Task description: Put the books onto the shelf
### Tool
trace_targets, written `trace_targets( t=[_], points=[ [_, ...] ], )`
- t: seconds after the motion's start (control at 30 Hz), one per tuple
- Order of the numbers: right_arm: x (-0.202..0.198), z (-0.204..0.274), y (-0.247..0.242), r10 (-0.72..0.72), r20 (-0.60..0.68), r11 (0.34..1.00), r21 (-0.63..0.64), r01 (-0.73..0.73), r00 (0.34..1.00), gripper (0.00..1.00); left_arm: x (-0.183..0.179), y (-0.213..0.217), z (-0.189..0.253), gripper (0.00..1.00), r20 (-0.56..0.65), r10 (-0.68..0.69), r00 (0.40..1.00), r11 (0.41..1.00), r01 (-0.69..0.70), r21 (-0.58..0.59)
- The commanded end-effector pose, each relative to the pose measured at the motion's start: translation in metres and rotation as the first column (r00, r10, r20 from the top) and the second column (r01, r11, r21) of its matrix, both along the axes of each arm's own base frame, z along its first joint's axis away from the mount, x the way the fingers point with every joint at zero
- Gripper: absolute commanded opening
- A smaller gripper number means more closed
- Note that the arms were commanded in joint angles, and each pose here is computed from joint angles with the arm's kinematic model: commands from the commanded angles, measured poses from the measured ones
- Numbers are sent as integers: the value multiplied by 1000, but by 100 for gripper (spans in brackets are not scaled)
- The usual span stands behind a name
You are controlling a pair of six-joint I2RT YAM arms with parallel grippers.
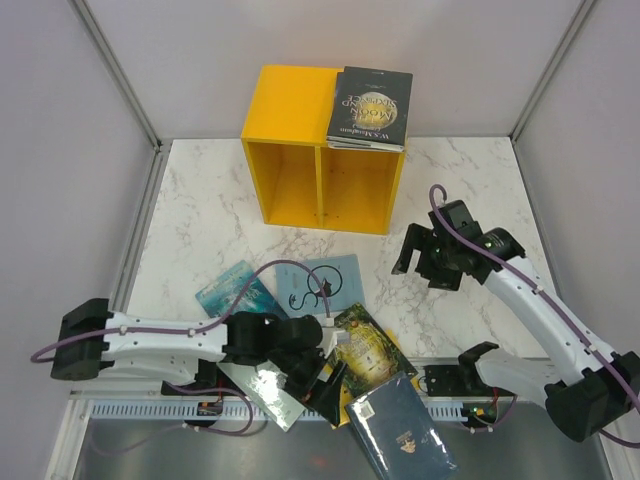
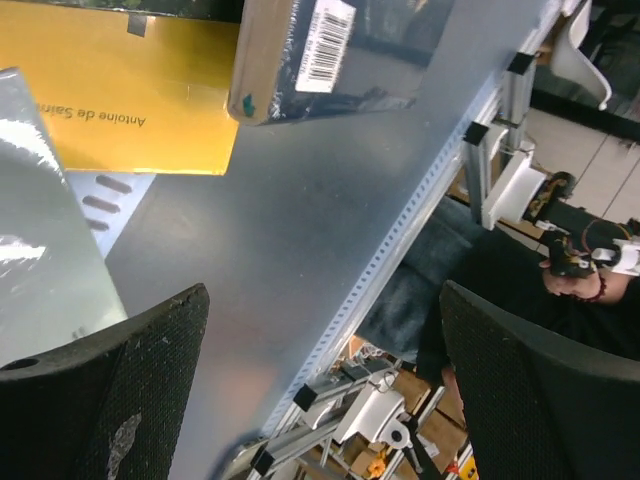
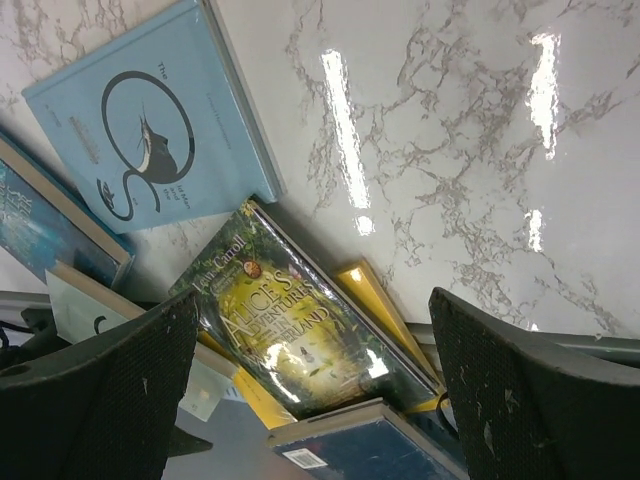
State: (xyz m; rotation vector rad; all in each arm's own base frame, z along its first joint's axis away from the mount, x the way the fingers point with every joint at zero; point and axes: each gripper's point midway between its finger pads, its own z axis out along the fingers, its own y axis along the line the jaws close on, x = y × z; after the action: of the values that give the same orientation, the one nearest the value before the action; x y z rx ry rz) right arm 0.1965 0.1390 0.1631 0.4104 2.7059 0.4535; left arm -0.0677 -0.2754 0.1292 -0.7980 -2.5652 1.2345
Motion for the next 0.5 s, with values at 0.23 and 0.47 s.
trace_targets(
  t=[0.23,0.47],
  points=[
    [-47,-19,-8,-43,23,990,134,39,999,98,-11,-58,-33,99,-31,171,985,973,-173,-155],
    [-62,-10,-16,-88,52,983,165,79,995,98,-8,-64,-51,99,-29,190,981,968,-192,-161]
  ],
)
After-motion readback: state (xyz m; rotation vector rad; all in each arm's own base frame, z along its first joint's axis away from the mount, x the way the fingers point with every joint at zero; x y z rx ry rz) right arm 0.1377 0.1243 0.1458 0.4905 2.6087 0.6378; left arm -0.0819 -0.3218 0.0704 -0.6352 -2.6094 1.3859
